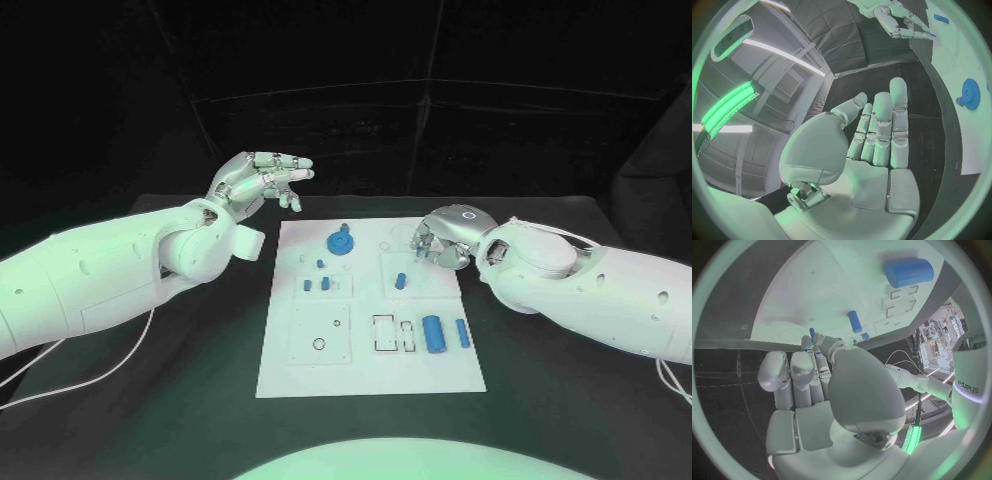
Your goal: Assemble the parts on the task board
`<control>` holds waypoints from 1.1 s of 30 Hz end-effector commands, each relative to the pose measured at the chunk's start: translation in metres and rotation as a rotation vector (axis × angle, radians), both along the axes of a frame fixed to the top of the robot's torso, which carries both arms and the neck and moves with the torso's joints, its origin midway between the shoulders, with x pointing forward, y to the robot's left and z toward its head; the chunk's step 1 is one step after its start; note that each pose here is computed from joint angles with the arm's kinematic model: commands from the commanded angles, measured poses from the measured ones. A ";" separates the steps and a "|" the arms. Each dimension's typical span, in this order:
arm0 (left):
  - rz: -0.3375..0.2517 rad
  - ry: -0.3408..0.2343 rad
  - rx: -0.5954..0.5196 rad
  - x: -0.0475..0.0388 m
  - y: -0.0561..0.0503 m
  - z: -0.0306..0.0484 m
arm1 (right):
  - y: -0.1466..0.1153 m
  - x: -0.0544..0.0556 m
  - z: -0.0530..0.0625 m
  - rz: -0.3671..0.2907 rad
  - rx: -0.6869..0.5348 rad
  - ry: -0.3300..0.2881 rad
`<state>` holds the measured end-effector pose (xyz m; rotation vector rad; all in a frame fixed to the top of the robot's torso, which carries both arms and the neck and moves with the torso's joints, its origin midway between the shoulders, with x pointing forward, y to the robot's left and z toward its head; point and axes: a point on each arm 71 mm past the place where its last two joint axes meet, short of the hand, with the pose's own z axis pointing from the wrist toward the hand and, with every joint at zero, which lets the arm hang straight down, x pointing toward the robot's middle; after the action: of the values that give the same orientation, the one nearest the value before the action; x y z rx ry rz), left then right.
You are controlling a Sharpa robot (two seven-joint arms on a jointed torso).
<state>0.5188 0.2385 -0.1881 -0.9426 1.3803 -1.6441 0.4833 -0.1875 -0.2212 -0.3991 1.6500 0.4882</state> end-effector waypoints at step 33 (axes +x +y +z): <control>-0.055 0.008 -0.026 -0.0027 -0.022 0.0020 | 0.121 -0.070 -0.019 0.295 0.180 0.136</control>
<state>0.5160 0.2183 -0.1877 -0.9344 1.4071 -1.6876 0.4145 -0.0683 -0.2384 -0.4519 1.6598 0.8878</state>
